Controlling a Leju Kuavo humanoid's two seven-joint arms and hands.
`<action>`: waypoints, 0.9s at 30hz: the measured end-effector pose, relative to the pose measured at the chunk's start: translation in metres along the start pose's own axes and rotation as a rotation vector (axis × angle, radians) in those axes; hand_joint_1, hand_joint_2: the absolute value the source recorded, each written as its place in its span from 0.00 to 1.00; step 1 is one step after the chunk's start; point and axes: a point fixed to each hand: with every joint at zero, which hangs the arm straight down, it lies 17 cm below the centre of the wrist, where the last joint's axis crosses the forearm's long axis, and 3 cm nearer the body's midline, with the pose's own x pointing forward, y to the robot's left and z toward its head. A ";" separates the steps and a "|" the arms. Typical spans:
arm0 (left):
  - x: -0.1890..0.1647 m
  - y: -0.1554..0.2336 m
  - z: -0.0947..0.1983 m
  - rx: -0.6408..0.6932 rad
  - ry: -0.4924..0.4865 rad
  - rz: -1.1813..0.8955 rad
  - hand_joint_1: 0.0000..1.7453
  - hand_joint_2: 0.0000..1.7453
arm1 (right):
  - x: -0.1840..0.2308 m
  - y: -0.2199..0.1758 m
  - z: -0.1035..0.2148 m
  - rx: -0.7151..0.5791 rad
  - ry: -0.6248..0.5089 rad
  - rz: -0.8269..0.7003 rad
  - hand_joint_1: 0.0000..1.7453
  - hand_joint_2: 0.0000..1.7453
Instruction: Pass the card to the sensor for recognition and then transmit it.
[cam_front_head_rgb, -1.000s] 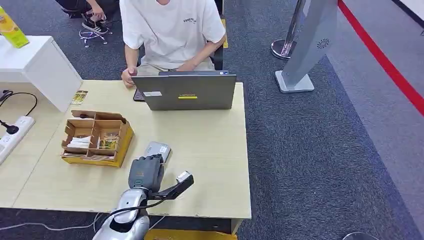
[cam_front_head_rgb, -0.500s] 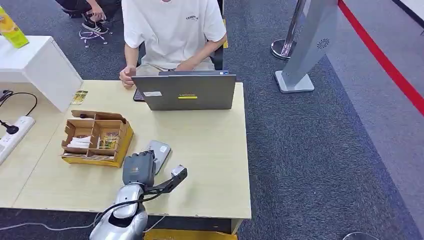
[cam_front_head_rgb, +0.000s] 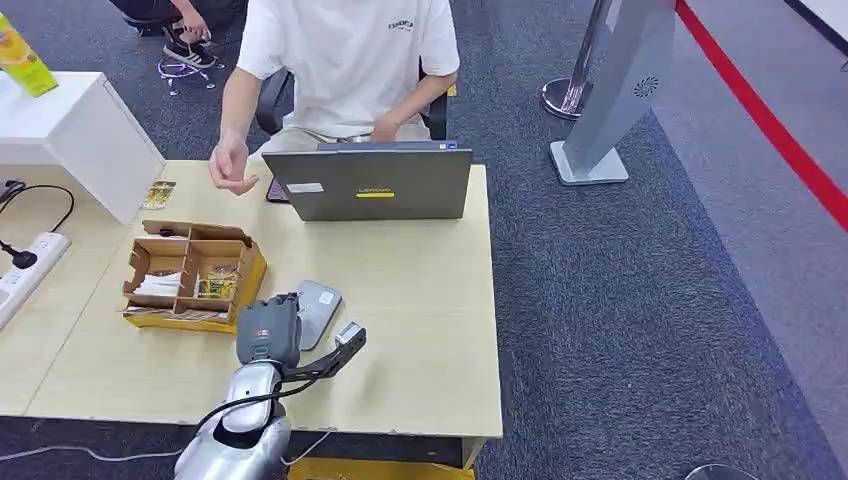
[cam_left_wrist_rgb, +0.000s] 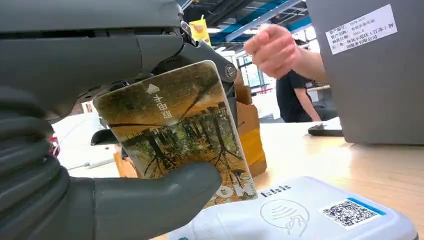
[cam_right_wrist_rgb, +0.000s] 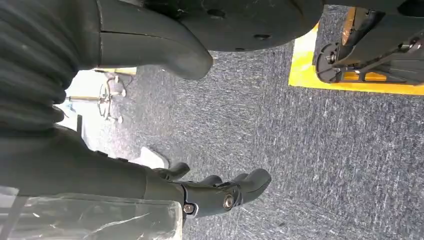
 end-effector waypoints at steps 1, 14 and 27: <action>0.000 0.000 0.000 -0.001 0.000 0.001 1.00 1.00 | 0.000 0.000 0.000 0.000 0.000 0.000 0.00 1.00; 0.008 -0.002 -0.016 -0.026 -0.019 0.011 1.00 1.00 | 0.001 0.002 0.000 0.012 -0.012 0.021 0.00 1.00; 0.013 -0.010 -0.021 -0.051 -0.035 0.012 1.00 1.00 | 0.002 0.002 0.000 0.013 -0.013 0.023 0.00 1.00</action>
